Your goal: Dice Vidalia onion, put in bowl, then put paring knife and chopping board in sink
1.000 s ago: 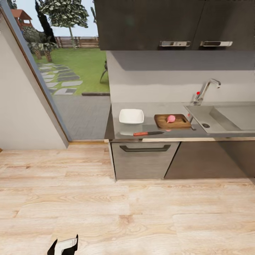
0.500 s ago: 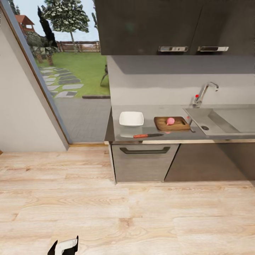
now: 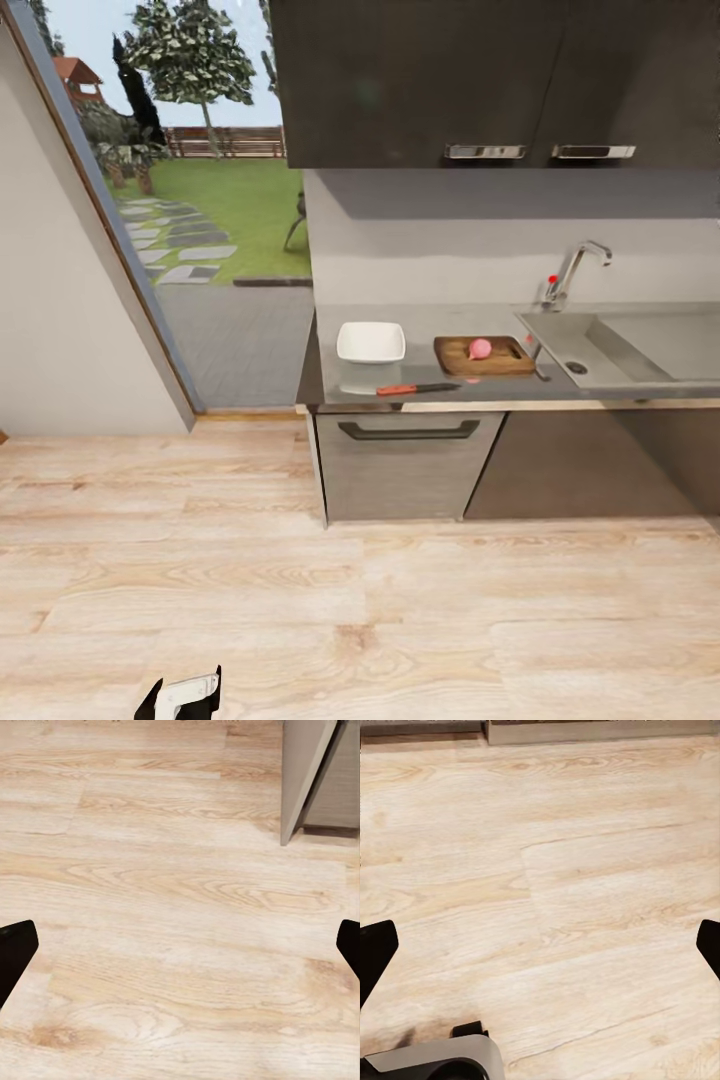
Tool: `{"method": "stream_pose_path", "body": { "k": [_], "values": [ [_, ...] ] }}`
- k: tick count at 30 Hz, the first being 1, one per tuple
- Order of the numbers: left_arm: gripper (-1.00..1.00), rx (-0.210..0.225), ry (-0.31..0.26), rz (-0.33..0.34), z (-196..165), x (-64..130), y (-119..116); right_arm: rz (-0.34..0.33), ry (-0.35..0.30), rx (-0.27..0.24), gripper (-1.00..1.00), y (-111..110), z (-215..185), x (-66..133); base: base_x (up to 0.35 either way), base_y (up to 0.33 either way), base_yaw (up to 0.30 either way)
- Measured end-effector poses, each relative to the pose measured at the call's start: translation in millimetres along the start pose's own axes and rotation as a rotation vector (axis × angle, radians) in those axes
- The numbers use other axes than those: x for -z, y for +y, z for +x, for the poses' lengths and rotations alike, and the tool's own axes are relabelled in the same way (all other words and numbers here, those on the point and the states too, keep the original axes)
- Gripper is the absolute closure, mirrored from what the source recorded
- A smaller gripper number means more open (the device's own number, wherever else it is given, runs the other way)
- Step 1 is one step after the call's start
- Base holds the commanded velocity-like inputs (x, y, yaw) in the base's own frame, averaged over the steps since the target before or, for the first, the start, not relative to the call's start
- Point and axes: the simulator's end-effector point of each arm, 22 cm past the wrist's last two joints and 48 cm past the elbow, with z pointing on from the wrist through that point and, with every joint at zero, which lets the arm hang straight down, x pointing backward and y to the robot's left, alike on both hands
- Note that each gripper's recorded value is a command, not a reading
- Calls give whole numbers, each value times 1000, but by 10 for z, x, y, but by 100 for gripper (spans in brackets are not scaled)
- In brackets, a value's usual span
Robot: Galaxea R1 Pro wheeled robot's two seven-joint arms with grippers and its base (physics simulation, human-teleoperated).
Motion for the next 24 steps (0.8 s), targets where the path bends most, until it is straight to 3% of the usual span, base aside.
{"method": "stream_pose_path", "body": {
  "k": [24],
  "values": [
    [-100, 7, -34, 1, -168, -9, -10, -2, -37, -10, -100, 16, -135, -29, 0, 0, 0]
  ]
}}
